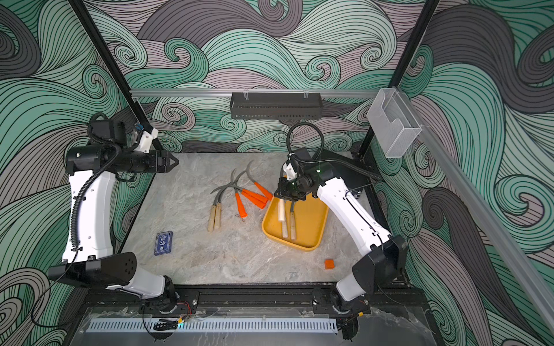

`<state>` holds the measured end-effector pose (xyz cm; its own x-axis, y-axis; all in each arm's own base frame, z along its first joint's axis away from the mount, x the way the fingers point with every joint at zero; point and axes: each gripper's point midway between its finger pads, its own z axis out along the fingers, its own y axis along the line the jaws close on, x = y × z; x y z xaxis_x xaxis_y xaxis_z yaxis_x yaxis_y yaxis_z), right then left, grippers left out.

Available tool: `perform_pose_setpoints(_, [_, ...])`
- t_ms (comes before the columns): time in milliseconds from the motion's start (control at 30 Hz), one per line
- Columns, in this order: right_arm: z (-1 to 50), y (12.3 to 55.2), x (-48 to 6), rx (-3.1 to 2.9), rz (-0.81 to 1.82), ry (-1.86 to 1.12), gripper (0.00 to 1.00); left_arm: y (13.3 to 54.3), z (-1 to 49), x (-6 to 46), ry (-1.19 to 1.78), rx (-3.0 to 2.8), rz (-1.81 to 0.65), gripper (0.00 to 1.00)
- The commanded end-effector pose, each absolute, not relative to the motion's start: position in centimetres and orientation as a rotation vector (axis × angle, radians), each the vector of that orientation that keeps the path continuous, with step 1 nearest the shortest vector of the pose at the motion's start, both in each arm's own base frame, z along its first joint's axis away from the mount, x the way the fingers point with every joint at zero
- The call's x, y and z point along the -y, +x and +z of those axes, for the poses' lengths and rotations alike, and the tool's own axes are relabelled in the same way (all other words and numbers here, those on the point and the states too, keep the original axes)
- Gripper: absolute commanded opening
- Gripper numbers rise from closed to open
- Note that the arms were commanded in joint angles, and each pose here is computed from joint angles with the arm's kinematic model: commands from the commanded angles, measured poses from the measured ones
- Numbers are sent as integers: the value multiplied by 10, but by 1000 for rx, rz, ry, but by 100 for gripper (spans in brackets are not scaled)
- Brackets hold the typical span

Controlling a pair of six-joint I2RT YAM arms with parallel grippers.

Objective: Put small sickles into storage boxes
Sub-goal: Place the sickle in the storage box.

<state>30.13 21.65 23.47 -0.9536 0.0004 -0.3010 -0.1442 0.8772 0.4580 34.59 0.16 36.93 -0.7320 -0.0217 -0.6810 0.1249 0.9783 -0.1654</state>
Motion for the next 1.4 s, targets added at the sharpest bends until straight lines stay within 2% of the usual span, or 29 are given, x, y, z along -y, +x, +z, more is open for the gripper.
perform_pose_setpoints(0, [222, 300, -196, -2779, 562, -139, 0, 334, 385, -19, 4, -2328, -145, 88])
perform_pose_setpoints(133, [197, 297, -185, -2857, 462, -150, 0, 326, 382, -27, -35, -2348, -108, 93])
perform_pose_setpoints(500, [148, 286, -148, -2966, 210, -103, 0, 307, 379, -32, -70, -2348, -76, 93])
perform_pose_setpoints(1367, [61, 296, -126, -3123, 49, 99, 3, 296, 359, -34, -58, -2411, -68, 93])
